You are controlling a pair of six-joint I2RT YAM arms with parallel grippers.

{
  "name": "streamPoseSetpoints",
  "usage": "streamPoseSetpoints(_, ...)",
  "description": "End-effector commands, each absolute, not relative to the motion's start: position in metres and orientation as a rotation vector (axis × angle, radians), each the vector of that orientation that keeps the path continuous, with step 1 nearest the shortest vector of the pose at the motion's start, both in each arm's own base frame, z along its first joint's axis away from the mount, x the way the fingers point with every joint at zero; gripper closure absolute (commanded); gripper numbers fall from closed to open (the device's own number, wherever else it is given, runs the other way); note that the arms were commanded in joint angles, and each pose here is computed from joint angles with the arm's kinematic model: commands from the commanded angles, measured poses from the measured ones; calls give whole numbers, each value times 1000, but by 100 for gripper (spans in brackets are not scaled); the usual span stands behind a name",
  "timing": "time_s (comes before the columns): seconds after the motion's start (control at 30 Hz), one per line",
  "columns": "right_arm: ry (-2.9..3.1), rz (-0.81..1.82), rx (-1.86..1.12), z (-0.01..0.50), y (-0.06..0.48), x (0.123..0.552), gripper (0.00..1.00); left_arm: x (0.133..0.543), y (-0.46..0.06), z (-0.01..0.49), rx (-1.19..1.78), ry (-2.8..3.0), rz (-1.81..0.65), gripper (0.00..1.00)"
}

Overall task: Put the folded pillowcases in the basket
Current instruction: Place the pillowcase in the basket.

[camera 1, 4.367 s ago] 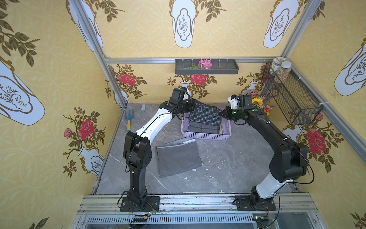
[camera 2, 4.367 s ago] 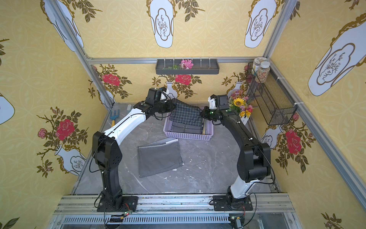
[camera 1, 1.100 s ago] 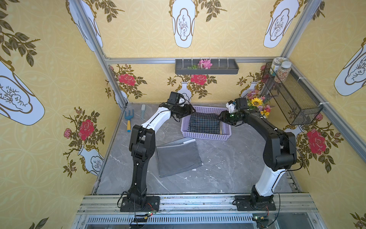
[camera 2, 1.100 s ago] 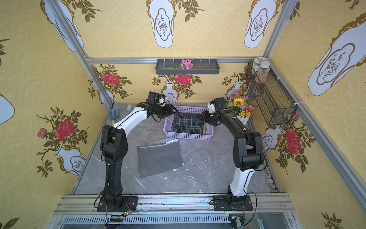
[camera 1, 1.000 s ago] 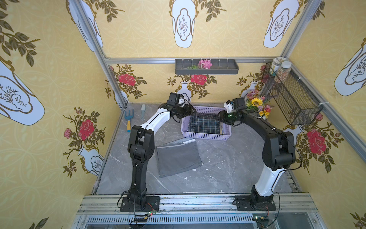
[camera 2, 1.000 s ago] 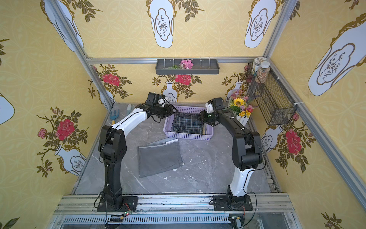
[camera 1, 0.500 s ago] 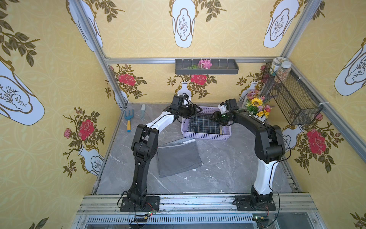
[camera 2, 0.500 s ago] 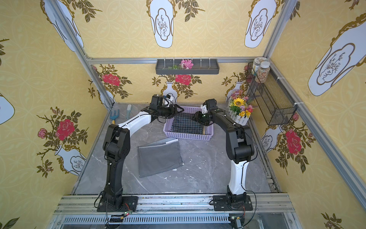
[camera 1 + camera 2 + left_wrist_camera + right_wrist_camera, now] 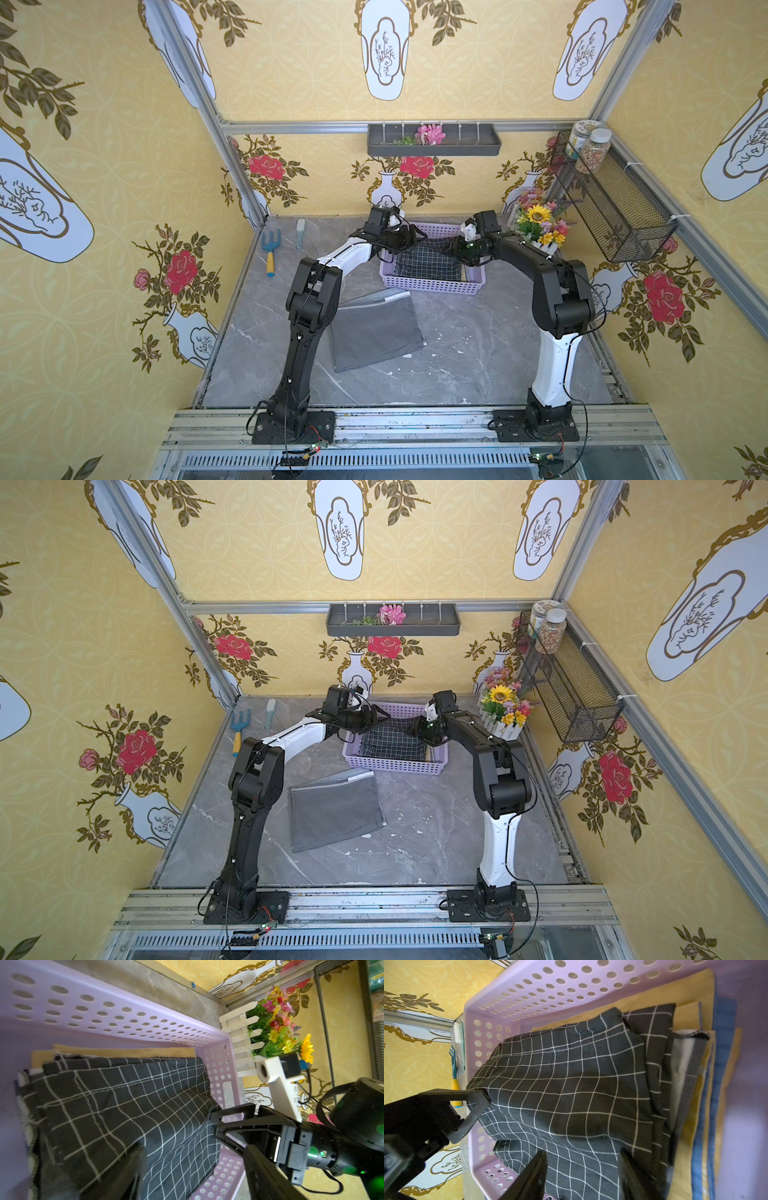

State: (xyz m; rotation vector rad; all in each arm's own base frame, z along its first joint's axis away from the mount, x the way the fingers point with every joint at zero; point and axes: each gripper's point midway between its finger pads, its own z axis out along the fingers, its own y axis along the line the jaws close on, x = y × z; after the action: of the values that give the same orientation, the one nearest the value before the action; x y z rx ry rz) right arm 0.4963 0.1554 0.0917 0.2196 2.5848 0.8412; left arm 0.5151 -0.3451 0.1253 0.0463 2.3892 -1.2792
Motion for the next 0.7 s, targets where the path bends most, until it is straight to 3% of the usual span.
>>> streamPoseSetpoints(0.0, 2573, 827, 234, 93, 153, 499, 41, 515, -333, 97, 0, 2464, -1169, 21)
streamPoseSetpoints(0.4, 2562, 825, 233, 101, 151, 499, 40, 519, -326, 80, -35, 2513, -1114, 20)
streamPoseSetpoints(0.67, 2517, 817, 205, 124, 149, 493, 40, 518, -324, 125, -15, 2424, -1120, 14)
